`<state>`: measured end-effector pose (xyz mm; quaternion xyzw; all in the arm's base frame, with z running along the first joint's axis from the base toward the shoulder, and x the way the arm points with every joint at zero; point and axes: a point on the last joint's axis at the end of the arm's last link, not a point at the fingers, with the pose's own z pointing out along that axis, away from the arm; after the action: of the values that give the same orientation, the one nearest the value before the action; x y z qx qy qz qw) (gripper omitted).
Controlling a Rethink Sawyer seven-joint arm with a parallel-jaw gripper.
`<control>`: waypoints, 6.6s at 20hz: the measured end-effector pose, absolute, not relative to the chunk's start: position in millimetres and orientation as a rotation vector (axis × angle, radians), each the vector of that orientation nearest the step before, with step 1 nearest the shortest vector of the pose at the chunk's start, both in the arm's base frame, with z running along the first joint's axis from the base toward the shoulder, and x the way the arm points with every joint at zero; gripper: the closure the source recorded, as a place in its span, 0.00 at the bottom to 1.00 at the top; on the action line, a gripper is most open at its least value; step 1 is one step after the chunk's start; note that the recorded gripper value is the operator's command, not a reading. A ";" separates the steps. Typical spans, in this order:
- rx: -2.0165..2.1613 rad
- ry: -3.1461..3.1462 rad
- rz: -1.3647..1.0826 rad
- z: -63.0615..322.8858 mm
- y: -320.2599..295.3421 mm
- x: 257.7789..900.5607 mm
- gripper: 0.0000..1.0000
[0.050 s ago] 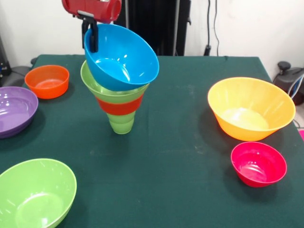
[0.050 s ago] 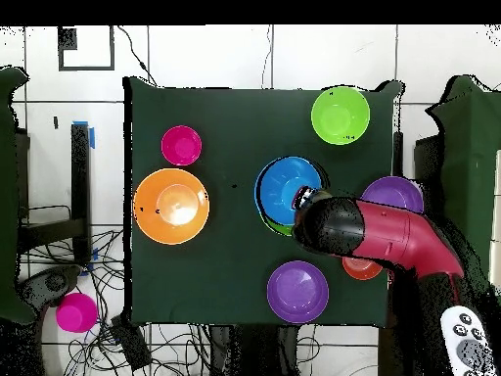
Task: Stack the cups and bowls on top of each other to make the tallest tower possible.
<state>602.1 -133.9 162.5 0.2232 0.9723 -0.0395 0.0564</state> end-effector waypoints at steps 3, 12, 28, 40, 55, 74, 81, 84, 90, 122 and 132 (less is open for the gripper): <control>0.670 2.951 -0.132 161.4 -137.6 599.9 1.00; 0.684 2.949 -0.135 161.0 -144.9 597.9 1.00; 0.683 2.949 -0.135 161.0 -144.6 597.9 1.00; 0.679 2.951 -0.134 160.6 -142.8 597.7 1.00; 0.666 2.959 -0.132 159.4 -136.2 596.6 1.00; 0.655 2.977 -0.126 155.7 -128.5 591.0 1.00; 0.655 2.980 -0.125 155.0 -127.8 589.8 1.00; 0.654 2.978 -0.125 154.7 -127.6 590.0 1.00; 0.646 2.953 -0.122 154.8 -128.0 593.1 1.00; 0.638 2.957 -0.103 144.6 -122.4 589.4 1.00; 0.638 2.961 -0.102 143.4 -121.2 587.2 1.00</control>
<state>587.2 -121.2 143.4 0.2100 0.9756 -0.0335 0.0553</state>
